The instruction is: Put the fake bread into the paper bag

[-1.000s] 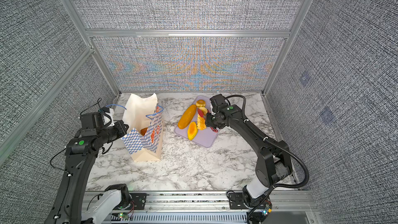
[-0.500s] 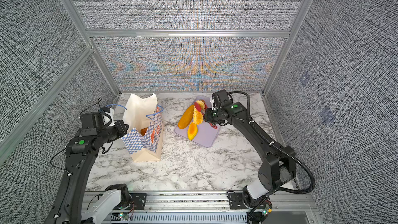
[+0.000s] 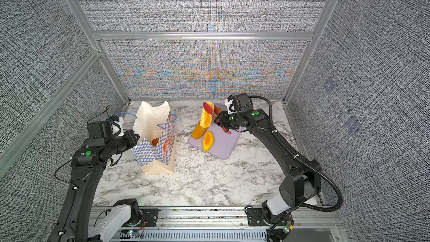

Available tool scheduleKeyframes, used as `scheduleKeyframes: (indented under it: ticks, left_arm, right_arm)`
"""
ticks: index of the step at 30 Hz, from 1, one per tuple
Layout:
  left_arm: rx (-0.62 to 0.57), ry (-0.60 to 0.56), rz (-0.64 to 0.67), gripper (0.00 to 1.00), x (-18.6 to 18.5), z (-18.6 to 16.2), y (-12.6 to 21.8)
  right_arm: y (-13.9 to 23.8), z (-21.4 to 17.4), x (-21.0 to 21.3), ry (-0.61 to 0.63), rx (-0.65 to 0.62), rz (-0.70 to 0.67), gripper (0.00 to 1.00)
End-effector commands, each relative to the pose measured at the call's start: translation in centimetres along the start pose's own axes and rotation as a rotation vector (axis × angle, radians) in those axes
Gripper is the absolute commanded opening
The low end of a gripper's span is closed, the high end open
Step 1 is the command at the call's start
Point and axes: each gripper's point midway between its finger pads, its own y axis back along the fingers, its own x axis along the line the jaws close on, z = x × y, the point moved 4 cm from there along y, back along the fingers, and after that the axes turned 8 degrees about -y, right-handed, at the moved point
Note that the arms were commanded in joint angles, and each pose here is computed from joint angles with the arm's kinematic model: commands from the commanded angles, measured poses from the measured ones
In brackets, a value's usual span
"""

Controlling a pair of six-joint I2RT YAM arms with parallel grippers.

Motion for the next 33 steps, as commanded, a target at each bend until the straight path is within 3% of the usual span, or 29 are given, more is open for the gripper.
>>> scheduleKeyframes:
  ticks: [1,16,33]
  left_arm:
    - [-0.017,-0.010,-0.006,0.04,-0.1,0.4,0.1]
    - [-0.019,-0.011,-0.001,0.04,-0.1,0.3,0.2]
    - [-0.020,-0.010,-0.004,0.04,-0.1,0.3,0.3]
  right_arm:
    - [0.9,1.3,2.1,0.005,-0.050,0.101,0.44]
    - [1.3,3.1,6.2,-0.015,-0.080,0.357,0.44]
    - [2.5,3.3,9.7,0.010,-0.086,0.531,0.44]
